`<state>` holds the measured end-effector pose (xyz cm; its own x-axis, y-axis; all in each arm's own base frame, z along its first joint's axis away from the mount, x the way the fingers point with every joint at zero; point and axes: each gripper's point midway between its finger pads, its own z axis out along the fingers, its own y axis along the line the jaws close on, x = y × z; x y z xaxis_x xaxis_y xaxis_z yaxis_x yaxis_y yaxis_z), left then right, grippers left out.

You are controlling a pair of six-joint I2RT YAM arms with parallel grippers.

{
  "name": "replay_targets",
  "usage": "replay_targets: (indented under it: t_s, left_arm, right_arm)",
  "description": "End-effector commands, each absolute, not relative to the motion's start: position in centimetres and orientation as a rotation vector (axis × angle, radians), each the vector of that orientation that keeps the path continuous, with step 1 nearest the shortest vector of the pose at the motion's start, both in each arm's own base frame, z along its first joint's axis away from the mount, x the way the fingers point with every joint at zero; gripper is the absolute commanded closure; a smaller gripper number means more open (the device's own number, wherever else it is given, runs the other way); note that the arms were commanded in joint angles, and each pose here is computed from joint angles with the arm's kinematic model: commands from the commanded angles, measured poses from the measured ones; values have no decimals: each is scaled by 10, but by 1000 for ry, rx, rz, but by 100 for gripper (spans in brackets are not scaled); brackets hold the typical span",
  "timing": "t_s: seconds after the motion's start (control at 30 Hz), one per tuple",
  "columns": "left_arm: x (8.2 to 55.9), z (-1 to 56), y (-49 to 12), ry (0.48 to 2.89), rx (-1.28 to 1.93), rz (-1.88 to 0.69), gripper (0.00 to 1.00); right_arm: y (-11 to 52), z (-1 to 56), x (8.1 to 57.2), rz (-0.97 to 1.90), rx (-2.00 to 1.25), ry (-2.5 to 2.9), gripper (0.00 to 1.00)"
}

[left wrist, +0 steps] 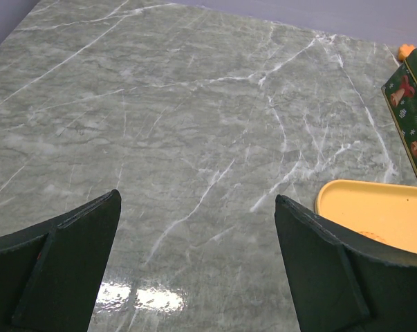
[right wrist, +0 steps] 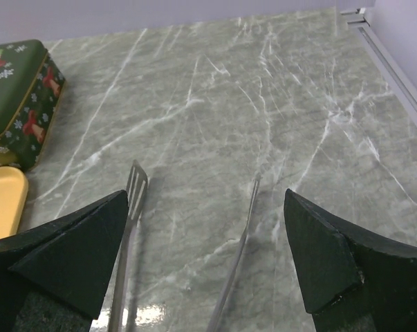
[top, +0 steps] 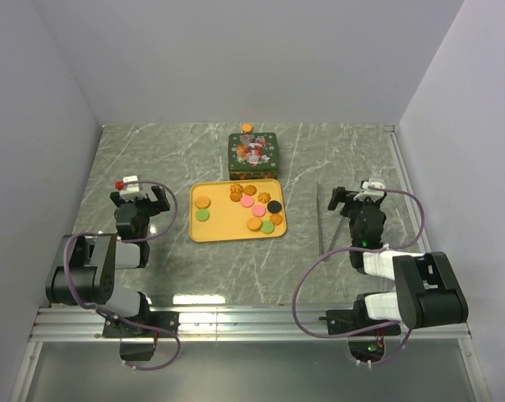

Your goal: Pack the cookies

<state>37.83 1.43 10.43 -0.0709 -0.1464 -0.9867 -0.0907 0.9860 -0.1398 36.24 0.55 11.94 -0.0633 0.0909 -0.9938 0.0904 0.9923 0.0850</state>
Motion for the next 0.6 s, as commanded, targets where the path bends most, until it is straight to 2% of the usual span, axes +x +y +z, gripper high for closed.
replay_targets:
  t_s: [0.0, 0.57]
  left_arm:
    - [384, 125, 11, 1572, -148, -58, 1]
    - [384, 125, 10, 1573, -147, -59, 1]
  right_arm:
    - [5, 141, 365, 12, 129, 1549, 0]
    - [6, 141, 366, 13, 127, 1551, 0]
